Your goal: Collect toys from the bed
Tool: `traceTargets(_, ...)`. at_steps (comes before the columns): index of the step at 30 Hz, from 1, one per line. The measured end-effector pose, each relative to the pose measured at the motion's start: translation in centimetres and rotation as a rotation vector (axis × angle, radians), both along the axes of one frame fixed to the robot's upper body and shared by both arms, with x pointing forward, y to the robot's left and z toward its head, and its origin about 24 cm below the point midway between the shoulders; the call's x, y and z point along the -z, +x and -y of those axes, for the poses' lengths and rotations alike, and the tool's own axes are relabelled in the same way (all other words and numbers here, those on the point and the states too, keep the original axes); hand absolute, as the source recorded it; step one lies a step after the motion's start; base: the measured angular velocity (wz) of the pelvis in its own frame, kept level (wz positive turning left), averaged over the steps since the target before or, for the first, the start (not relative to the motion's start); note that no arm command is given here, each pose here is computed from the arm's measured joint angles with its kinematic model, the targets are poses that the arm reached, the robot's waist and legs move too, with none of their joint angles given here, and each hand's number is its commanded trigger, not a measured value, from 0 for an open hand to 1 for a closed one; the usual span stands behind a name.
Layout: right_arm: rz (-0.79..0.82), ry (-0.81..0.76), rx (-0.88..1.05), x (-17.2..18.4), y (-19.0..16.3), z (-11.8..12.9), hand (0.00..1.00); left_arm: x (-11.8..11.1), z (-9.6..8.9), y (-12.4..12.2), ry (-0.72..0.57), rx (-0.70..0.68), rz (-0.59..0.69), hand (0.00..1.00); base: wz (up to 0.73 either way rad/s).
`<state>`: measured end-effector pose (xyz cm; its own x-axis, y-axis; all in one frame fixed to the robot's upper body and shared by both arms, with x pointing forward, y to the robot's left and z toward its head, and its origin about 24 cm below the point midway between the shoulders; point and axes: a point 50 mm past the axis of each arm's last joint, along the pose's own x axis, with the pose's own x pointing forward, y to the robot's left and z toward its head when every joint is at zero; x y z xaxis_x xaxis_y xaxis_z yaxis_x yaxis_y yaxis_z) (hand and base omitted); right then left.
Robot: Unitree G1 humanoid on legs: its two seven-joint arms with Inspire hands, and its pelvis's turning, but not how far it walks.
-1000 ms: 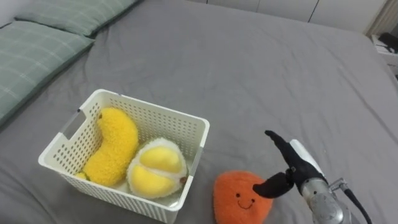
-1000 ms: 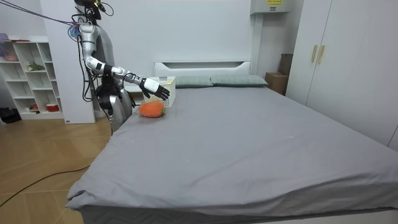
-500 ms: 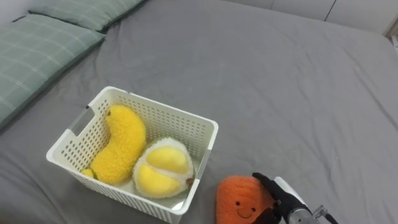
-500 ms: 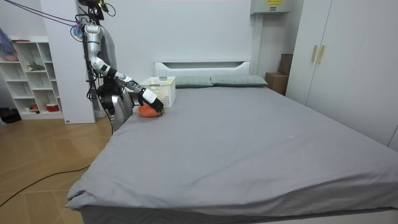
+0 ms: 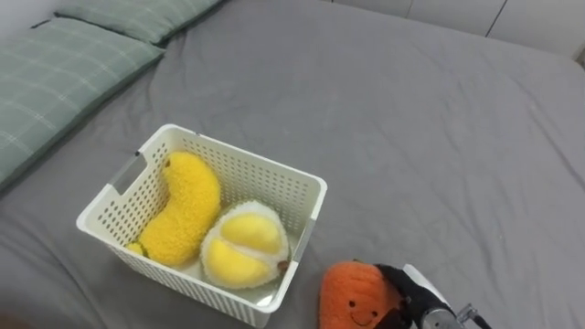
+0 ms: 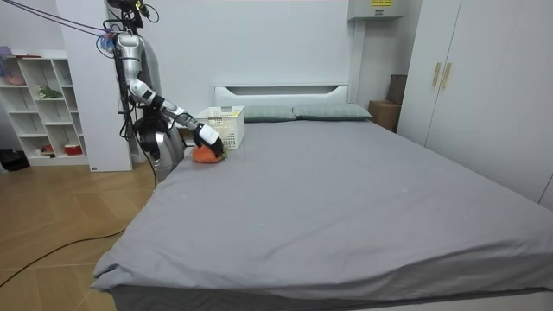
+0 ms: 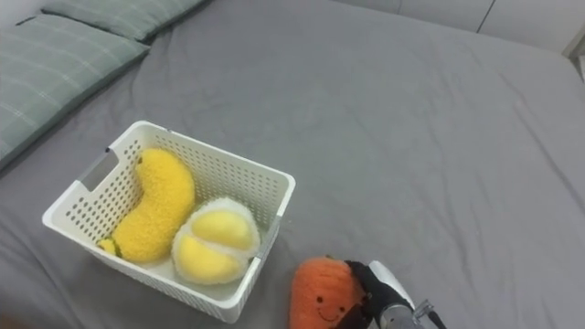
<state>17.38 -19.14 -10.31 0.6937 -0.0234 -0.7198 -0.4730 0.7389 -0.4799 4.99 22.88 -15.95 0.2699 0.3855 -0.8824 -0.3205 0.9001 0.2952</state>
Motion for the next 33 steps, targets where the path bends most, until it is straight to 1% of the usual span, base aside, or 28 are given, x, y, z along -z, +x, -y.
traceTargets(5,-0.009,-0.016,0.018,0.4,-0.4,0.2,1.00,0.1,0.3,-0.3,-0.015,-0.021,-0.002,0.00,0.09)
traceTargets(23,0.006,0.007,0.007,0.1,-0.1,-0.2,1.00,0.1,0.1,-0.9,-0.004,-0.029,-0.016,0.00,0.02)
traceTargets(28,0.075,0.016,-0.004,-1.1,1.1,-0.4,1.00,0.2,0.1,-1.3,-0.010,-0.034,-0.030,0.00,-0.01)
traceTargets(31,0.099,0.013,0.013,-1.5,1.4,0.1,1.00,0.3,0.2,-1.5,-0.019,-0.034,-0.039,0.00,-0.04)
traceTargets(33,0.152,0.009,0.027,-2.5,2.0,0.4,1.00,0.3,0.1,-1.7,-0.029,-0.041,-0.042,0.00,-0.07)
